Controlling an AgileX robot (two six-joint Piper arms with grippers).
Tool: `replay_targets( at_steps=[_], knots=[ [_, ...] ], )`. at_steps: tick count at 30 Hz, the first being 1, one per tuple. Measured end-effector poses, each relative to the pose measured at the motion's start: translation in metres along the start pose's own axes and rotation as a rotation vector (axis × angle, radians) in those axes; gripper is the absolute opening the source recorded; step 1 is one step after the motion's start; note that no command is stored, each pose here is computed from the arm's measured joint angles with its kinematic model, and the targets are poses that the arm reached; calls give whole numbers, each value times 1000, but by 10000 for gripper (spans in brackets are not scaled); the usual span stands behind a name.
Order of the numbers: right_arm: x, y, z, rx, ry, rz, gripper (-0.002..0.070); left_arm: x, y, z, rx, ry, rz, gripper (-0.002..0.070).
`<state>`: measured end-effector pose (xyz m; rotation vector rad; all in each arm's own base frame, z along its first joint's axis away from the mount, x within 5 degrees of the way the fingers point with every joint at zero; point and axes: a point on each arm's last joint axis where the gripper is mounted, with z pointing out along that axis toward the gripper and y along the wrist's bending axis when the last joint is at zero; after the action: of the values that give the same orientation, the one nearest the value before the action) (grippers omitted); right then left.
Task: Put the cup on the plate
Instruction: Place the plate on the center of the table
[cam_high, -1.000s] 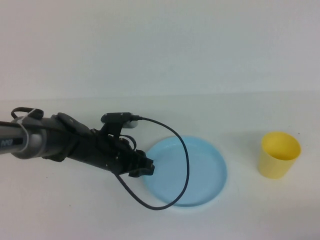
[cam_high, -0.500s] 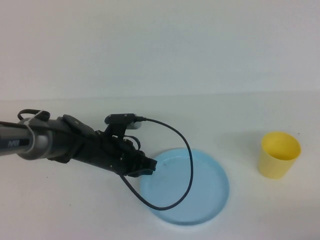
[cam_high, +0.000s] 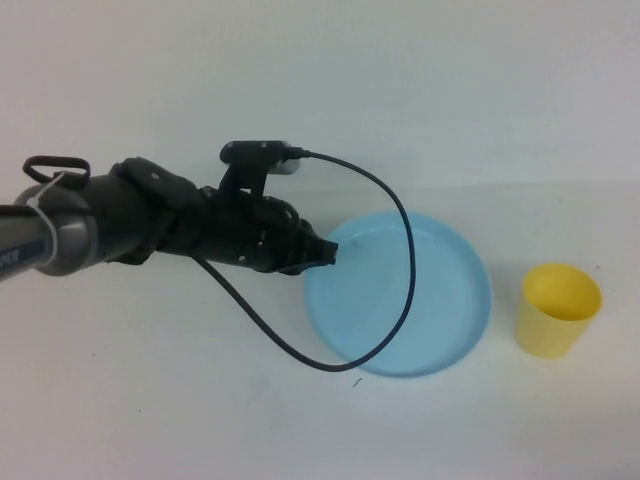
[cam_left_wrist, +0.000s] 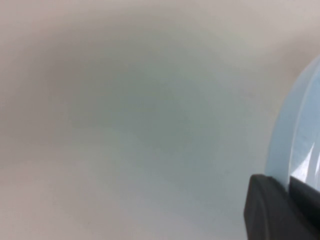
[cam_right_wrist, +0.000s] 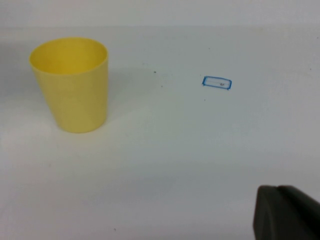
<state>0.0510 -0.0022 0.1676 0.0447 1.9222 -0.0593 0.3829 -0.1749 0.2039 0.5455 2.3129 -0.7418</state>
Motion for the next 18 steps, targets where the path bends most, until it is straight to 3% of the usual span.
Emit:
replay_targets(
  at_steps=[5, 9, 18],
  knots=[
    [0, 0, 0, 0, 0, 0, 0, -7, -3, 10, -17, 4, -2, 6],
    [0, 0, 0, 0, 0, 0, 0, 2, 2, 25, -14, 44, -25, 6],
    [0, 0, 0, 0, 0, 0, 0, 21, -7, 62, -24, 77, -17, 6]
  ],
)
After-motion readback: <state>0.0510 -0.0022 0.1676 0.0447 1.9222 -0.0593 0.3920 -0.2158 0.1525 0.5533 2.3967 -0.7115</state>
